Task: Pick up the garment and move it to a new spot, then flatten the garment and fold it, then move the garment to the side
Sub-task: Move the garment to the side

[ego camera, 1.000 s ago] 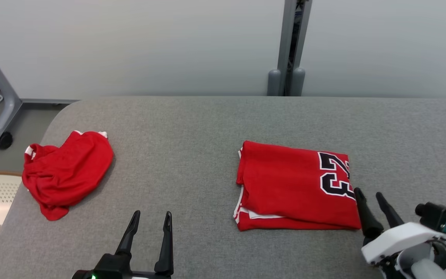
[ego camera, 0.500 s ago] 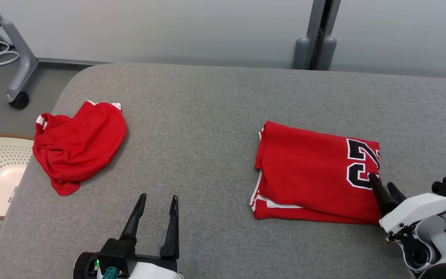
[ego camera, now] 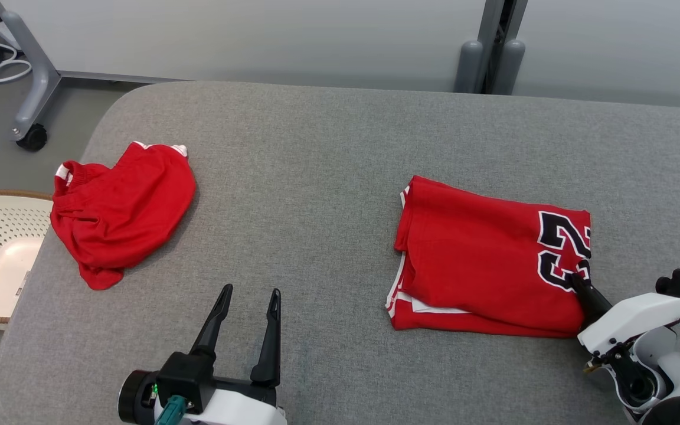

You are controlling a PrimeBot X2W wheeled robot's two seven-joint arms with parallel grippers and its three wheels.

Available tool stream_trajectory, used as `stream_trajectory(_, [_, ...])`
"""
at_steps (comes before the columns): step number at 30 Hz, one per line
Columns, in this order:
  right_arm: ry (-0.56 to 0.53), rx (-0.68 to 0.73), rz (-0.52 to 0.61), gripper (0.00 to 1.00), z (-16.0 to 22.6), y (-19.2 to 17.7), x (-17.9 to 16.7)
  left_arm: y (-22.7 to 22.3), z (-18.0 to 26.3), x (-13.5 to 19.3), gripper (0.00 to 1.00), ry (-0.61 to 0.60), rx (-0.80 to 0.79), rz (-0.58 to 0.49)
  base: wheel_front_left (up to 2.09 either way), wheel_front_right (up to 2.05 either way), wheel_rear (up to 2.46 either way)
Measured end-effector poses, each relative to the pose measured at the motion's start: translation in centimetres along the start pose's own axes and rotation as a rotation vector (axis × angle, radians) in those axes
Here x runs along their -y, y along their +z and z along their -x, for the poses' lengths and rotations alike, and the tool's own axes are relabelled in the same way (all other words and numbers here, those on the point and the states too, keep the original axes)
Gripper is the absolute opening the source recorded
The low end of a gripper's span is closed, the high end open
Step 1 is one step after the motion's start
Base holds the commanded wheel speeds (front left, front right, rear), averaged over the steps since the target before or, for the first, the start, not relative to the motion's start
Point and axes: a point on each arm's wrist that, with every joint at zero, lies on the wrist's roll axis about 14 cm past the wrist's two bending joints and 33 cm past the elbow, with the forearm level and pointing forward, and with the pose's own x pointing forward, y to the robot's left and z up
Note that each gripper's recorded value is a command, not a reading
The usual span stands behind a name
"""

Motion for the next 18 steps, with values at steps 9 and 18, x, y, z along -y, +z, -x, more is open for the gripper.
stream_trajectory(9, [-0.001,0.113,0.112,0.0,0.7,2.9,1.2,0.5,-0.9,1.6,1.0,-0.055,0.016,0.019,0.0,0.0,0.0])
stream_trajectory(18, [0.014,0.236,0.221,0.0,1.9,6.9,1.2,0.5,-3.2,5.3,1.0,-0.185,0.027,0.016,0.0,0.0,0.0])
